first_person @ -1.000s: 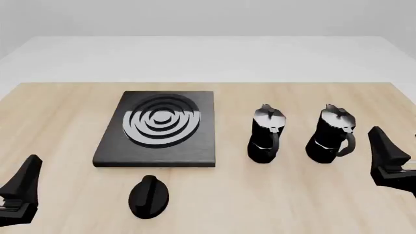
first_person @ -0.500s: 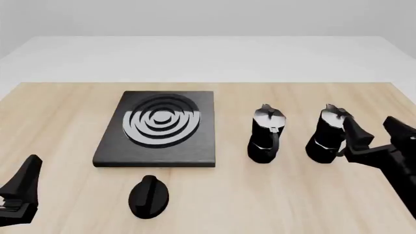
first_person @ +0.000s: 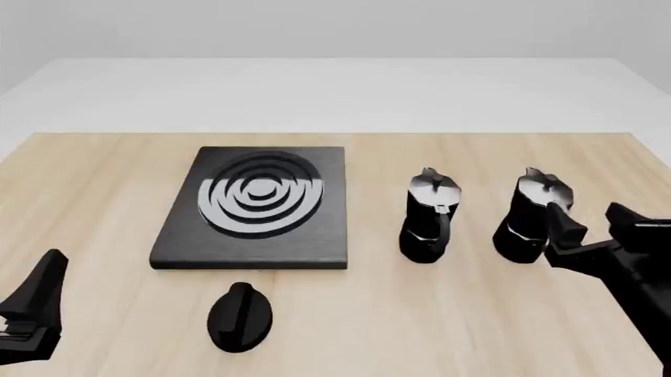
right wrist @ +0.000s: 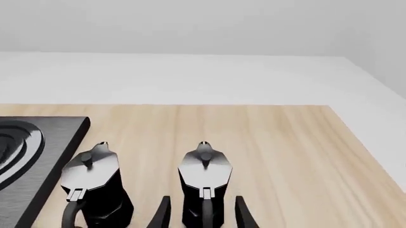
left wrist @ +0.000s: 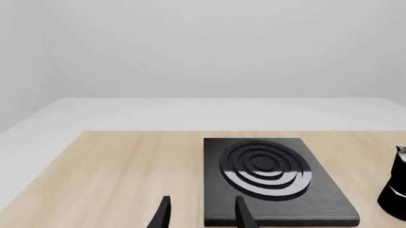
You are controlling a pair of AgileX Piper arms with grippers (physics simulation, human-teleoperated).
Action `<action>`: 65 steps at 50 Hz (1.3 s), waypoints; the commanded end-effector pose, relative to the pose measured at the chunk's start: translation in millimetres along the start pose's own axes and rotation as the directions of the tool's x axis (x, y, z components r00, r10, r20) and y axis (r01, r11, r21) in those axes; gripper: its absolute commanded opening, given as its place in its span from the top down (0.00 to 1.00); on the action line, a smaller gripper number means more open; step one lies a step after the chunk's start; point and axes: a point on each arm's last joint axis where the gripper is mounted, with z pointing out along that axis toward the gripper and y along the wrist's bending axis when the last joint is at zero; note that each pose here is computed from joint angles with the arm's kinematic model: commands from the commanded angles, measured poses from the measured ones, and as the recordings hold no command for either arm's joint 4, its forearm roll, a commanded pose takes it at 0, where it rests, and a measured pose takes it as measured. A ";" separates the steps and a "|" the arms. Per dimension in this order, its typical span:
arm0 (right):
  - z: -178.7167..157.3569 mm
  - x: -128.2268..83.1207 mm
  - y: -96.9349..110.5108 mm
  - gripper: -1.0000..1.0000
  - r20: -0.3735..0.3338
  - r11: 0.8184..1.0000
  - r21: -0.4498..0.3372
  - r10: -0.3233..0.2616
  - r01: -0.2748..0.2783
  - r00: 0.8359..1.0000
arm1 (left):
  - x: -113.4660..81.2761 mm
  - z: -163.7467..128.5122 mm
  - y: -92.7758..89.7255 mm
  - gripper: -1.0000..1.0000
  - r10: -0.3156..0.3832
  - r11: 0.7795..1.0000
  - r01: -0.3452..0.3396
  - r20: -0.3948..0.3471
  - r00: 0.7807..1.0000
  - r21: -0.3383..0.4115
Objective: Put the right moka pot on the stove.
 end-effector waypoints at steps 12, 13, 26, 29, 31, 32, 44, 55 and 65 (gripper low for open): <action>20.6 23.2 0.5 0.00 -0.110 1.000 -0.005 -0.026 0.025 0.994 | 0.0 0.0 0.0 0.00 0.000 1.000 0.000 0.000 1.000 0.000; 21.4 23.2 1.0 0.00 -0.111 1.000 -0.007 -0.025 0.024 0.994 | 0.0 0.0 0.0 0.00 0.000 1.000 0.000 0.000 1.000 0.000; 30.8 30.4 -1.4 0.00 -0.150 0.999 0.001 -0.038 0.039 0.988 | 0.0 0.0 0.0 0.00 0.000 1.000 0.000 0.000 1.000 0.000; 31.7 31.9 -2.0 0.00 -0.153 0.999 0.003 -0.043 0.044 0.987 | 0.0 0.0 0.0 0.00 0.000 1.000 0.000 0.000 1.000 0.000; 33.1 32.1 -2.7 0.00 -0.153 0.999 0.007 -0.040 0.042 0.987 | 0.0 0.0 0.0 0.00 0.000 1.000 0.000 0.000 1.000 0.000; 33.9 31.4 -3.2 0.00 -0.153 0.999 0.009 -0.042 0.043 0.987 | 0.0 0.0 0.0 0.00 0.000 1.000 0.000 0.000 1.000 0.000; 53.0 47.2 -1.7 0.00 -0.187 0.997 -0.007 -0.077 0.078 0.979 | 0.0 0.0 0.0 0.00 0.000 1.000 0.000 0.000 1.000 0.000; 52.5 45.9 -2.9 0.00 -0.184 0.997 0.000 -0.072 0.073 0.980 | 0.0 0.0 0.0 0.00 0.000 1.000 0.000 0.000 1.000 0.000; 47.5 42.6 -3.7 1.00 -0.162 0.999 0.011 -0.042 0.045 0.986 | 0.0 0.0 0.0 0.00 0.000 1.000 0.000 0.000 1.000 0.000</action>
